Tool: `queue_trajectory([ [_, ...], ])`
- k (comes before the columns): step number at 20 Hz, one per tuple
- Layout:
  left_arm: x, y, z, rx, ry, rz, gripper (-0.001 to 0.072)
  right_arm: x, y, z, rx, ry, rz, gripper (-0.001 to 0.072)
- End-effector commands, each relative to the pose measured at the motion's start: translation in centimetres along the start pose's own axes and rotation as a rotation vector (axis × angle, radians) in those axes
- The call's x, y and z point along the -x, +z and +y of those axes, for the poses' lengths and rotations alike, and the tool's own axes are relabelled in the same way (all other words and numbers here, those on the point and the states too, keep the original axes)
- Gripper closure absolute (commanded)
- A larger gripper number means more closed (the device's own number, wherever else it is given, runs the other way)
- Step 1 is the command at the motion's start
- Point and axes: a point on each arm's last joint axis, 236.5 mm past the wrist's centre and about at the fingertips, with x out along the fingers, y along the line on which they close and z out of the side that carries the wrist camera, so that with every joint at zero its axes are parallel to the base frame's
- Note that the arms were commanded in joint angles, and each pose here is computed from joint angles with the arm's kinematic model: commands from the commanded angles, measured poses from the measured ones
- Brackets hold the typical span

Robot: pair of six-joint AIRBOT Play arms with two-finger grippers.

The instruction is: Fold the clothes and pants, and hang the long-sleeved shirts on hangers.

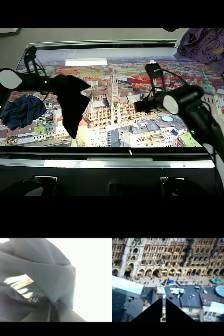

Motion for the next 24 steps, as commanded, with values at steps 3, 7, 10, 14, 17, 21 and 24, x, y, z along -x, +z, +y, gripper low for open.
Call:
queue_trajectory([
  [3,0.6,-8.8,-17.5,-0.154,-0.368,0.1,0.0693,8.4,-3.7,-10.9,0.018,-0.411,0.042,0.0623],
  [7,-6.3,-16.7,-21.2,-0.107,-0.363,0.27,0.0688,12.1,-5.4,-12.5,-0.035,-0.449,0.015,0.0626],
  [10,-13.3,-22.8,-18.5,-0.053,-0.233,0.448,0.0302,12.8,-6.1,-12.6,-0.093,-0.446,0.01,0.0628],
  [14,-14.4,-21.9,-15.9,-0.004,-0.193,0.49,0.0023,11.5,-6.1,-10.9,-0.179,-0.368,-0.006,0.0623],
  [17,-10.2,-16.8,-12.8,-0.05,-0.179,0.443,0.0024,10.7,-5.3,-10.8,-0.27,-0.37,-0.047,0.0622],
  [21,-4.1,-10.8,-5.0,-0.109,-0.004,0.348,0.0026,12.4,-2.5,-14.7,-0.354,-0.491,-0.201,0.0515],
  [24,-1.6,-7.1,-2.1,-0.059,0.035,0.246,0.0027,10.7,-2.4,-17.9,-0.666,-0.391,-0.232,0.0514],
])
